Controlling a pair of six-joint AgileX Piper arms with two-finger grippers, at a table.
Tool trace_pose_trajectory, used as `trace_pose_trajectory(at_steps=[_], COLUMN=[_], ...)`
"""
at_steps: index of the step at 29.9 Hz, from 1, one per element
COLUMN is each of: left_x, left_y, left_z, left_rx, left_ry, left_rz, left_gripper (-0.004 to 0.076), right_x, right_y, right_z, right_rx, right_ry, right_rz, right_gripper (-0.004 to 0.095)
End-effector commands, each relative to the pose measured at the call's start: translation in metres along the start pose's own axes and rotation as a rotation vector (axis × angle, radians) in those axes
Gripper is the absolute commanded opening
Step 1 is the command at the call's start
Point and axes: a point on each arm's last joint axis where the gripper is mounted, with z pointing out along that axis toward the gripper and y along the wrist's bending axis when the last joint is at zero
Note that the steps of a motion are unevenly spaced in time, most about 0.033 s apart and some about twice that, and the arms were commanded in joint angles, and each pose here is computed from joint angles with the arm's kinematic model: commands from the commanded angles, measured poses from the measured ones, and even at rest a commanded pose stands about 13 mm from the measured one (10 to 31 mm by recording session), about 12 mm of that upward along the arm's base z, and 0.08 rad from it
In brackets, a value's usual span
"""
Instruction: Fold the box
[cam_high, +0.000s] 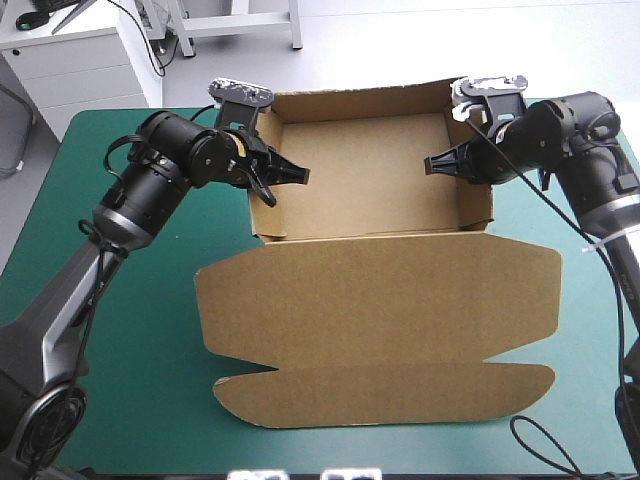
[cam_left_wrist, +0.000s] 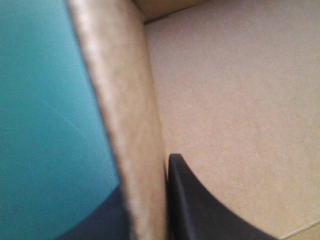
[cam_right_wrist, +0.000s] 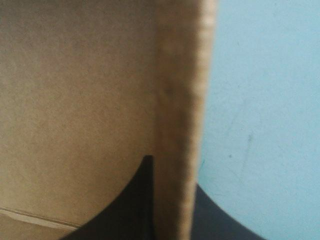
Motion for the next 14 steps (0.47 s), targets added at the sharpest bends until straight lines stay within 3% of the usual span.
trace_pose_trajectory(at_steps=[1, 14], left_x=[-0.007, 0.009], left_y=[-0.013, -0.005], left_z=[-0.005, 0.061], left_rx=[0.115, 0.057], left_ry=[-0.056, 0.179], left_rz=[0.036, 0.063], left_gripper=[0.0013, 0.0013], right_x=[-0.007, 0.002], right_y=[0.004, 0.001], right_z=[-0.004, 0.093], right_rx=[-0.037, -0.039], right_ry=[-0.040, 0.256], right_rz=[-0.028, -0.016], right_gripper=[-0.0008, -0.0008])
